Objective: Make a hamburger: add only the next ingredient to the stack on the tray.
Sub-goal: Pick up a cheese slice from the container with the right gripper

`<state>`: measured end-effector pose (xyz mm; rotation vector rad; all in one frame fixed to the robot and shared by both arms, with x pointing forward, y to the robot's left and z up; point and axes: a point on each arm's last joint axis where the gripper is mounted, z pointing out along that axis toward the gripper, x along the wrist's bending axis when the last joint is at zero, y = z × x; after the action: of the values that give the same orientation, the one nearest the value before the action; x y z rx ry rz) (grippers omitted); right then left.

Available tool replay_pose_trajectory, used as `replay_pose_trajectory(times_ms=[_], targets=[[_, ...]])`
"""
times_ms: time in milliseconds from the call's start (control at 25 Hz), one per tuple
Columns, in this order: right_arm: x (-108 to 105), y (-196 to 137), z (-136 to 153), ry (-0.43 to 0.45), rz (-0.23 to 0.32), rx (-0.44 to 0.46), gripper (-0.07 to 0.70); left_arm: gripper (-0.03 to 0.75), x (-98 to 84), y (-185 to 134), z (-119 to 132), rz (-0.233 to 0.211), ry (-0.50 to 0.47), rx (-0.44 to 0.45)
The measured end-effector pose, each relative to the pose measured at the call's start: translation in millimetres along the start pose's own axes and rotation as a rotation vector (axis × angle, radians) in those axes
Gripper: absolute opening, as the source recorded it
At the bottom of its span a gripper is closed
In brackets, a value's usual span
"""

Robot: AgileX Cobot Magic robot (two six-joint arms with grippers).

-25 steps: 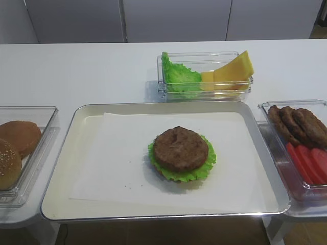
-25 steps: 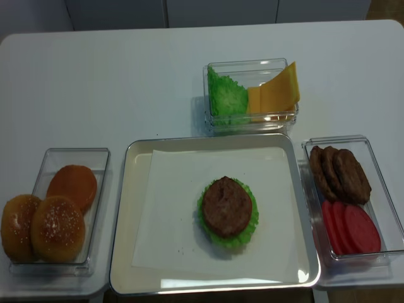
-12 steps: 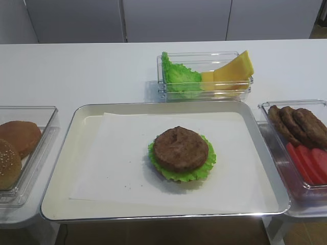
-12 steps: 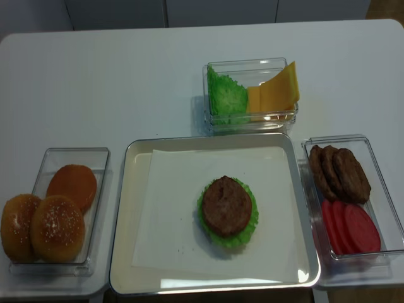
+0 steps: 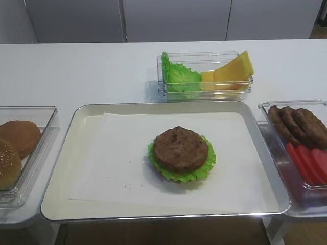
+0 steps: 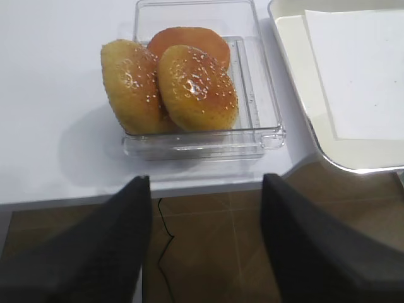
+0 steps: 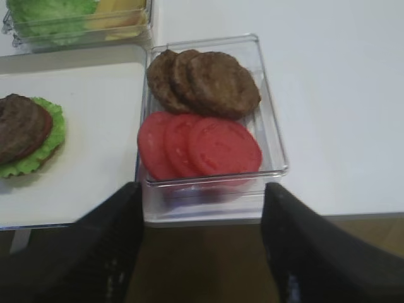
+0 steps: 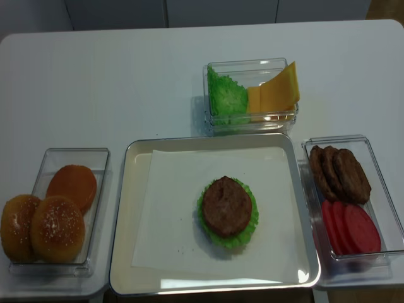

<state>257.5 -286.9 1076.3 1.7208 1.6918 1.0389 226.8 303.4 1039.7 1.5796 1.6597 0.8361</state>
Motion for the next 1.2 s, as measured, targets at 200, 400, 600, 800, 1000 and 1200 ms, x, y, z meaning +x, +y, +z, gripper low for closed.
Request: replay_pose_trajectory(times_ms=[200,400,600,800,1000,1200], targets=[[6.6,25.7,30.6,0.068,0.083,0.075,0.461,0.410,0.0,0.0,0.0,0.000,0.000,0.000],[6.6,45.2,66.9,0.075,0.143,0.154,0.461,0.410,0.0,0.0,0.0,0.000,0.000,0.000],[6.6,72.4,101.4,0.075,0.128,0.226,0.445,0.409,0.0,0.0,0.0,0.000,0.000,0.000],[9.1,106.9,136.9,0.102,0.110,0.266,0.442,0.409,0.0,0.0,0.0,0.000,0.000,0.000],[8.8,141.0,178.9,0.108,0.084,0.310,0.442,0.409,0.0,0.0,0.0,0.000,0.000,0.000],[9.5,173.9,221.7,0.130,0.084,0.316,0.442,0.409,0.0,0.0,0.0,0.000,0.000,0.000]])
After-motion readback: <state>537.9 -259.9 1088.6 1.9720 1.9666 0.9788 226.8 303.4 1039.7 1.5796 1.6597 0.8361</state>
